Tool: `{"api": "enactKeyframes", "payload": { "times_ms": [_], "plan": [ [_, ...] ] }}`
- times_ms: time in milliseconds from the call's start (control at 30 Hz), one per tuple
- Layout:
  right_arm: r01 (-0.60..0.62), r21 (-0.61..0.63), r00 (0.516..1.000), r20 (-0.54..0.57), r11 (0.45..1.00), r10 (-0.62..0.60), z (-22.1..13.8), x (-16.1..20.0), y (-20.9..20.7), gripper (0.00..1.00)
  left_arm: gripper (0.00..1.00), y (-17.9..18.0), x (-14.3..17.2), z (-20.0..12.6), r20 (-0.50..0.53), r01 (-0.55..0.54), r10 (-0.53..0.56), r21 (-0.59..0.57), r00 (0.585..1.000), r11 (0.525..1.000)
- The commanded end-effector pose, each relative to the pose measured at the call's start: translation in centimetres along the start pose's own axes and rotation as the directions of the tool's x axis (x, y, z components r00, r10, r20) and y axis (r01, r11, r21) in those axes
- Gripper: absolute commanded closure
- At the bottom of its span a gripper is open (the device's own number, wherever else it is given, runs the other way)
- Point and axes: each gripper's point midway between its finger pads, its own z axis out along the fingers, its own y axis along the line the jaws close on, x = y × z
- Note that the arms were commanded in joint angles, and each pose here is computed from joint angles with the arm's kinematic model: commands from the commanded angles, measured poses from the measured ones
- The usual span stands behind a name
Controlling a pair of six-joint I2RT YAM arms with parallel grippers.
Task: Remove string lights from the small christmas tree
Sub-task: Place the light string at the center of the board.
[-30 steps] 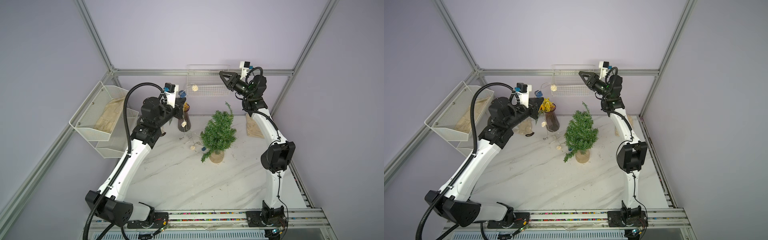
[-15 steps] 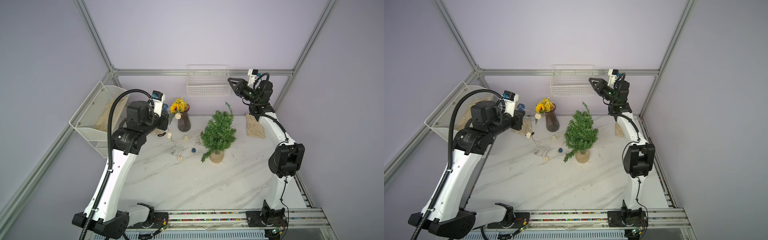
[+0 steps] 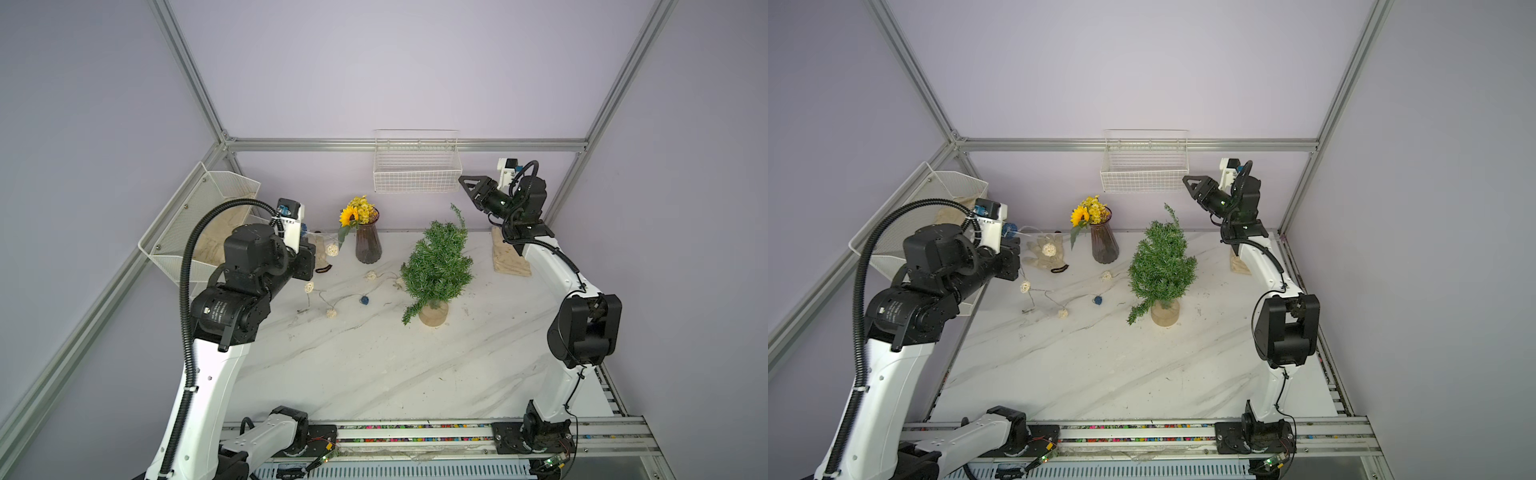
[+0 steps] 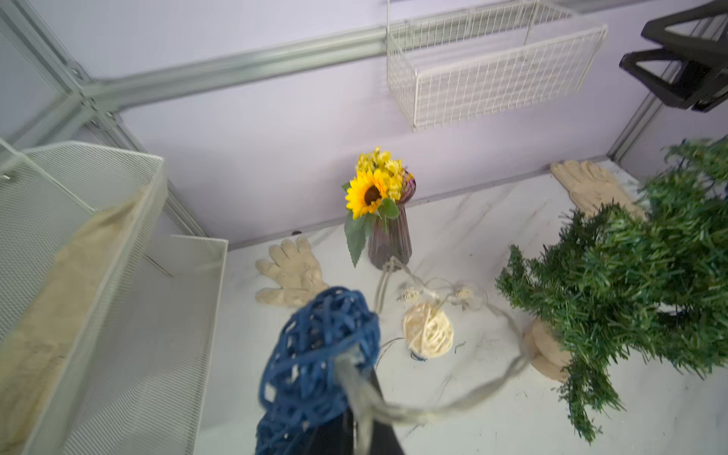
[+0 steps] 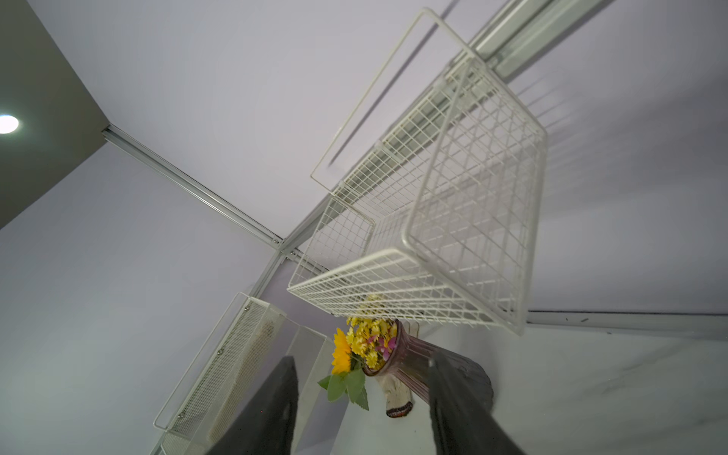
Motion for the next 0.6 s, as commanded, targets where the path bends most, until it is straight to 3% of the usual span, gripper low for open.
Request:
{"api": "enactKeyframes", "payload": {
  "times_ms": [0, 233, 367, 467, 567],
  "plan": [
    [0.036, 0.044, 0.999, 0.037, 0.998, -0.038, -2.4, -0.6, 0.2, 0.44, 0.95, -2.4, 3.4, 4.3, -0.071, 0.068, -0.06, 0.109, 0.996, 0.992],
    [-0.007, 0.089, 1.0, -0.002, 0.996, 0.007, -4.2, 1.8, -1.8, 0.44, 0.91, -4.1, 7.8, 11.3, -0.1, 0.187, -0.173, 0.152, 0.98, 0.971],
    [-0.022, 0.12, 0.999, -0.023, 0.993, 0.025, -5.0, 3.3, -3.2, 0.44, 0.88, -6.4, 10.5, 15.9, -0.132, 0.283, -0.26, 0.215, 0.957, 0.935],
    [-0.037, 0.133, 0.998, -0.04, 0.99, 0.043, -5.5, 4.2, -4.1, 0.44, 0.87, -8.1, 12.0, 18.5, -0.131, 0.282, -0.258, 0.237, 0.957, 0.93],
    [-0.037, 0.147, 0.998, -0.049, 0.988, 0.045, -6.0, 4.6, -4.7, 0.44, 0.84, -10.5, 14.6, 21.7, -0.191, 0.274, -0.228, 0.273, 0.955, 0.922]
  ]
}}
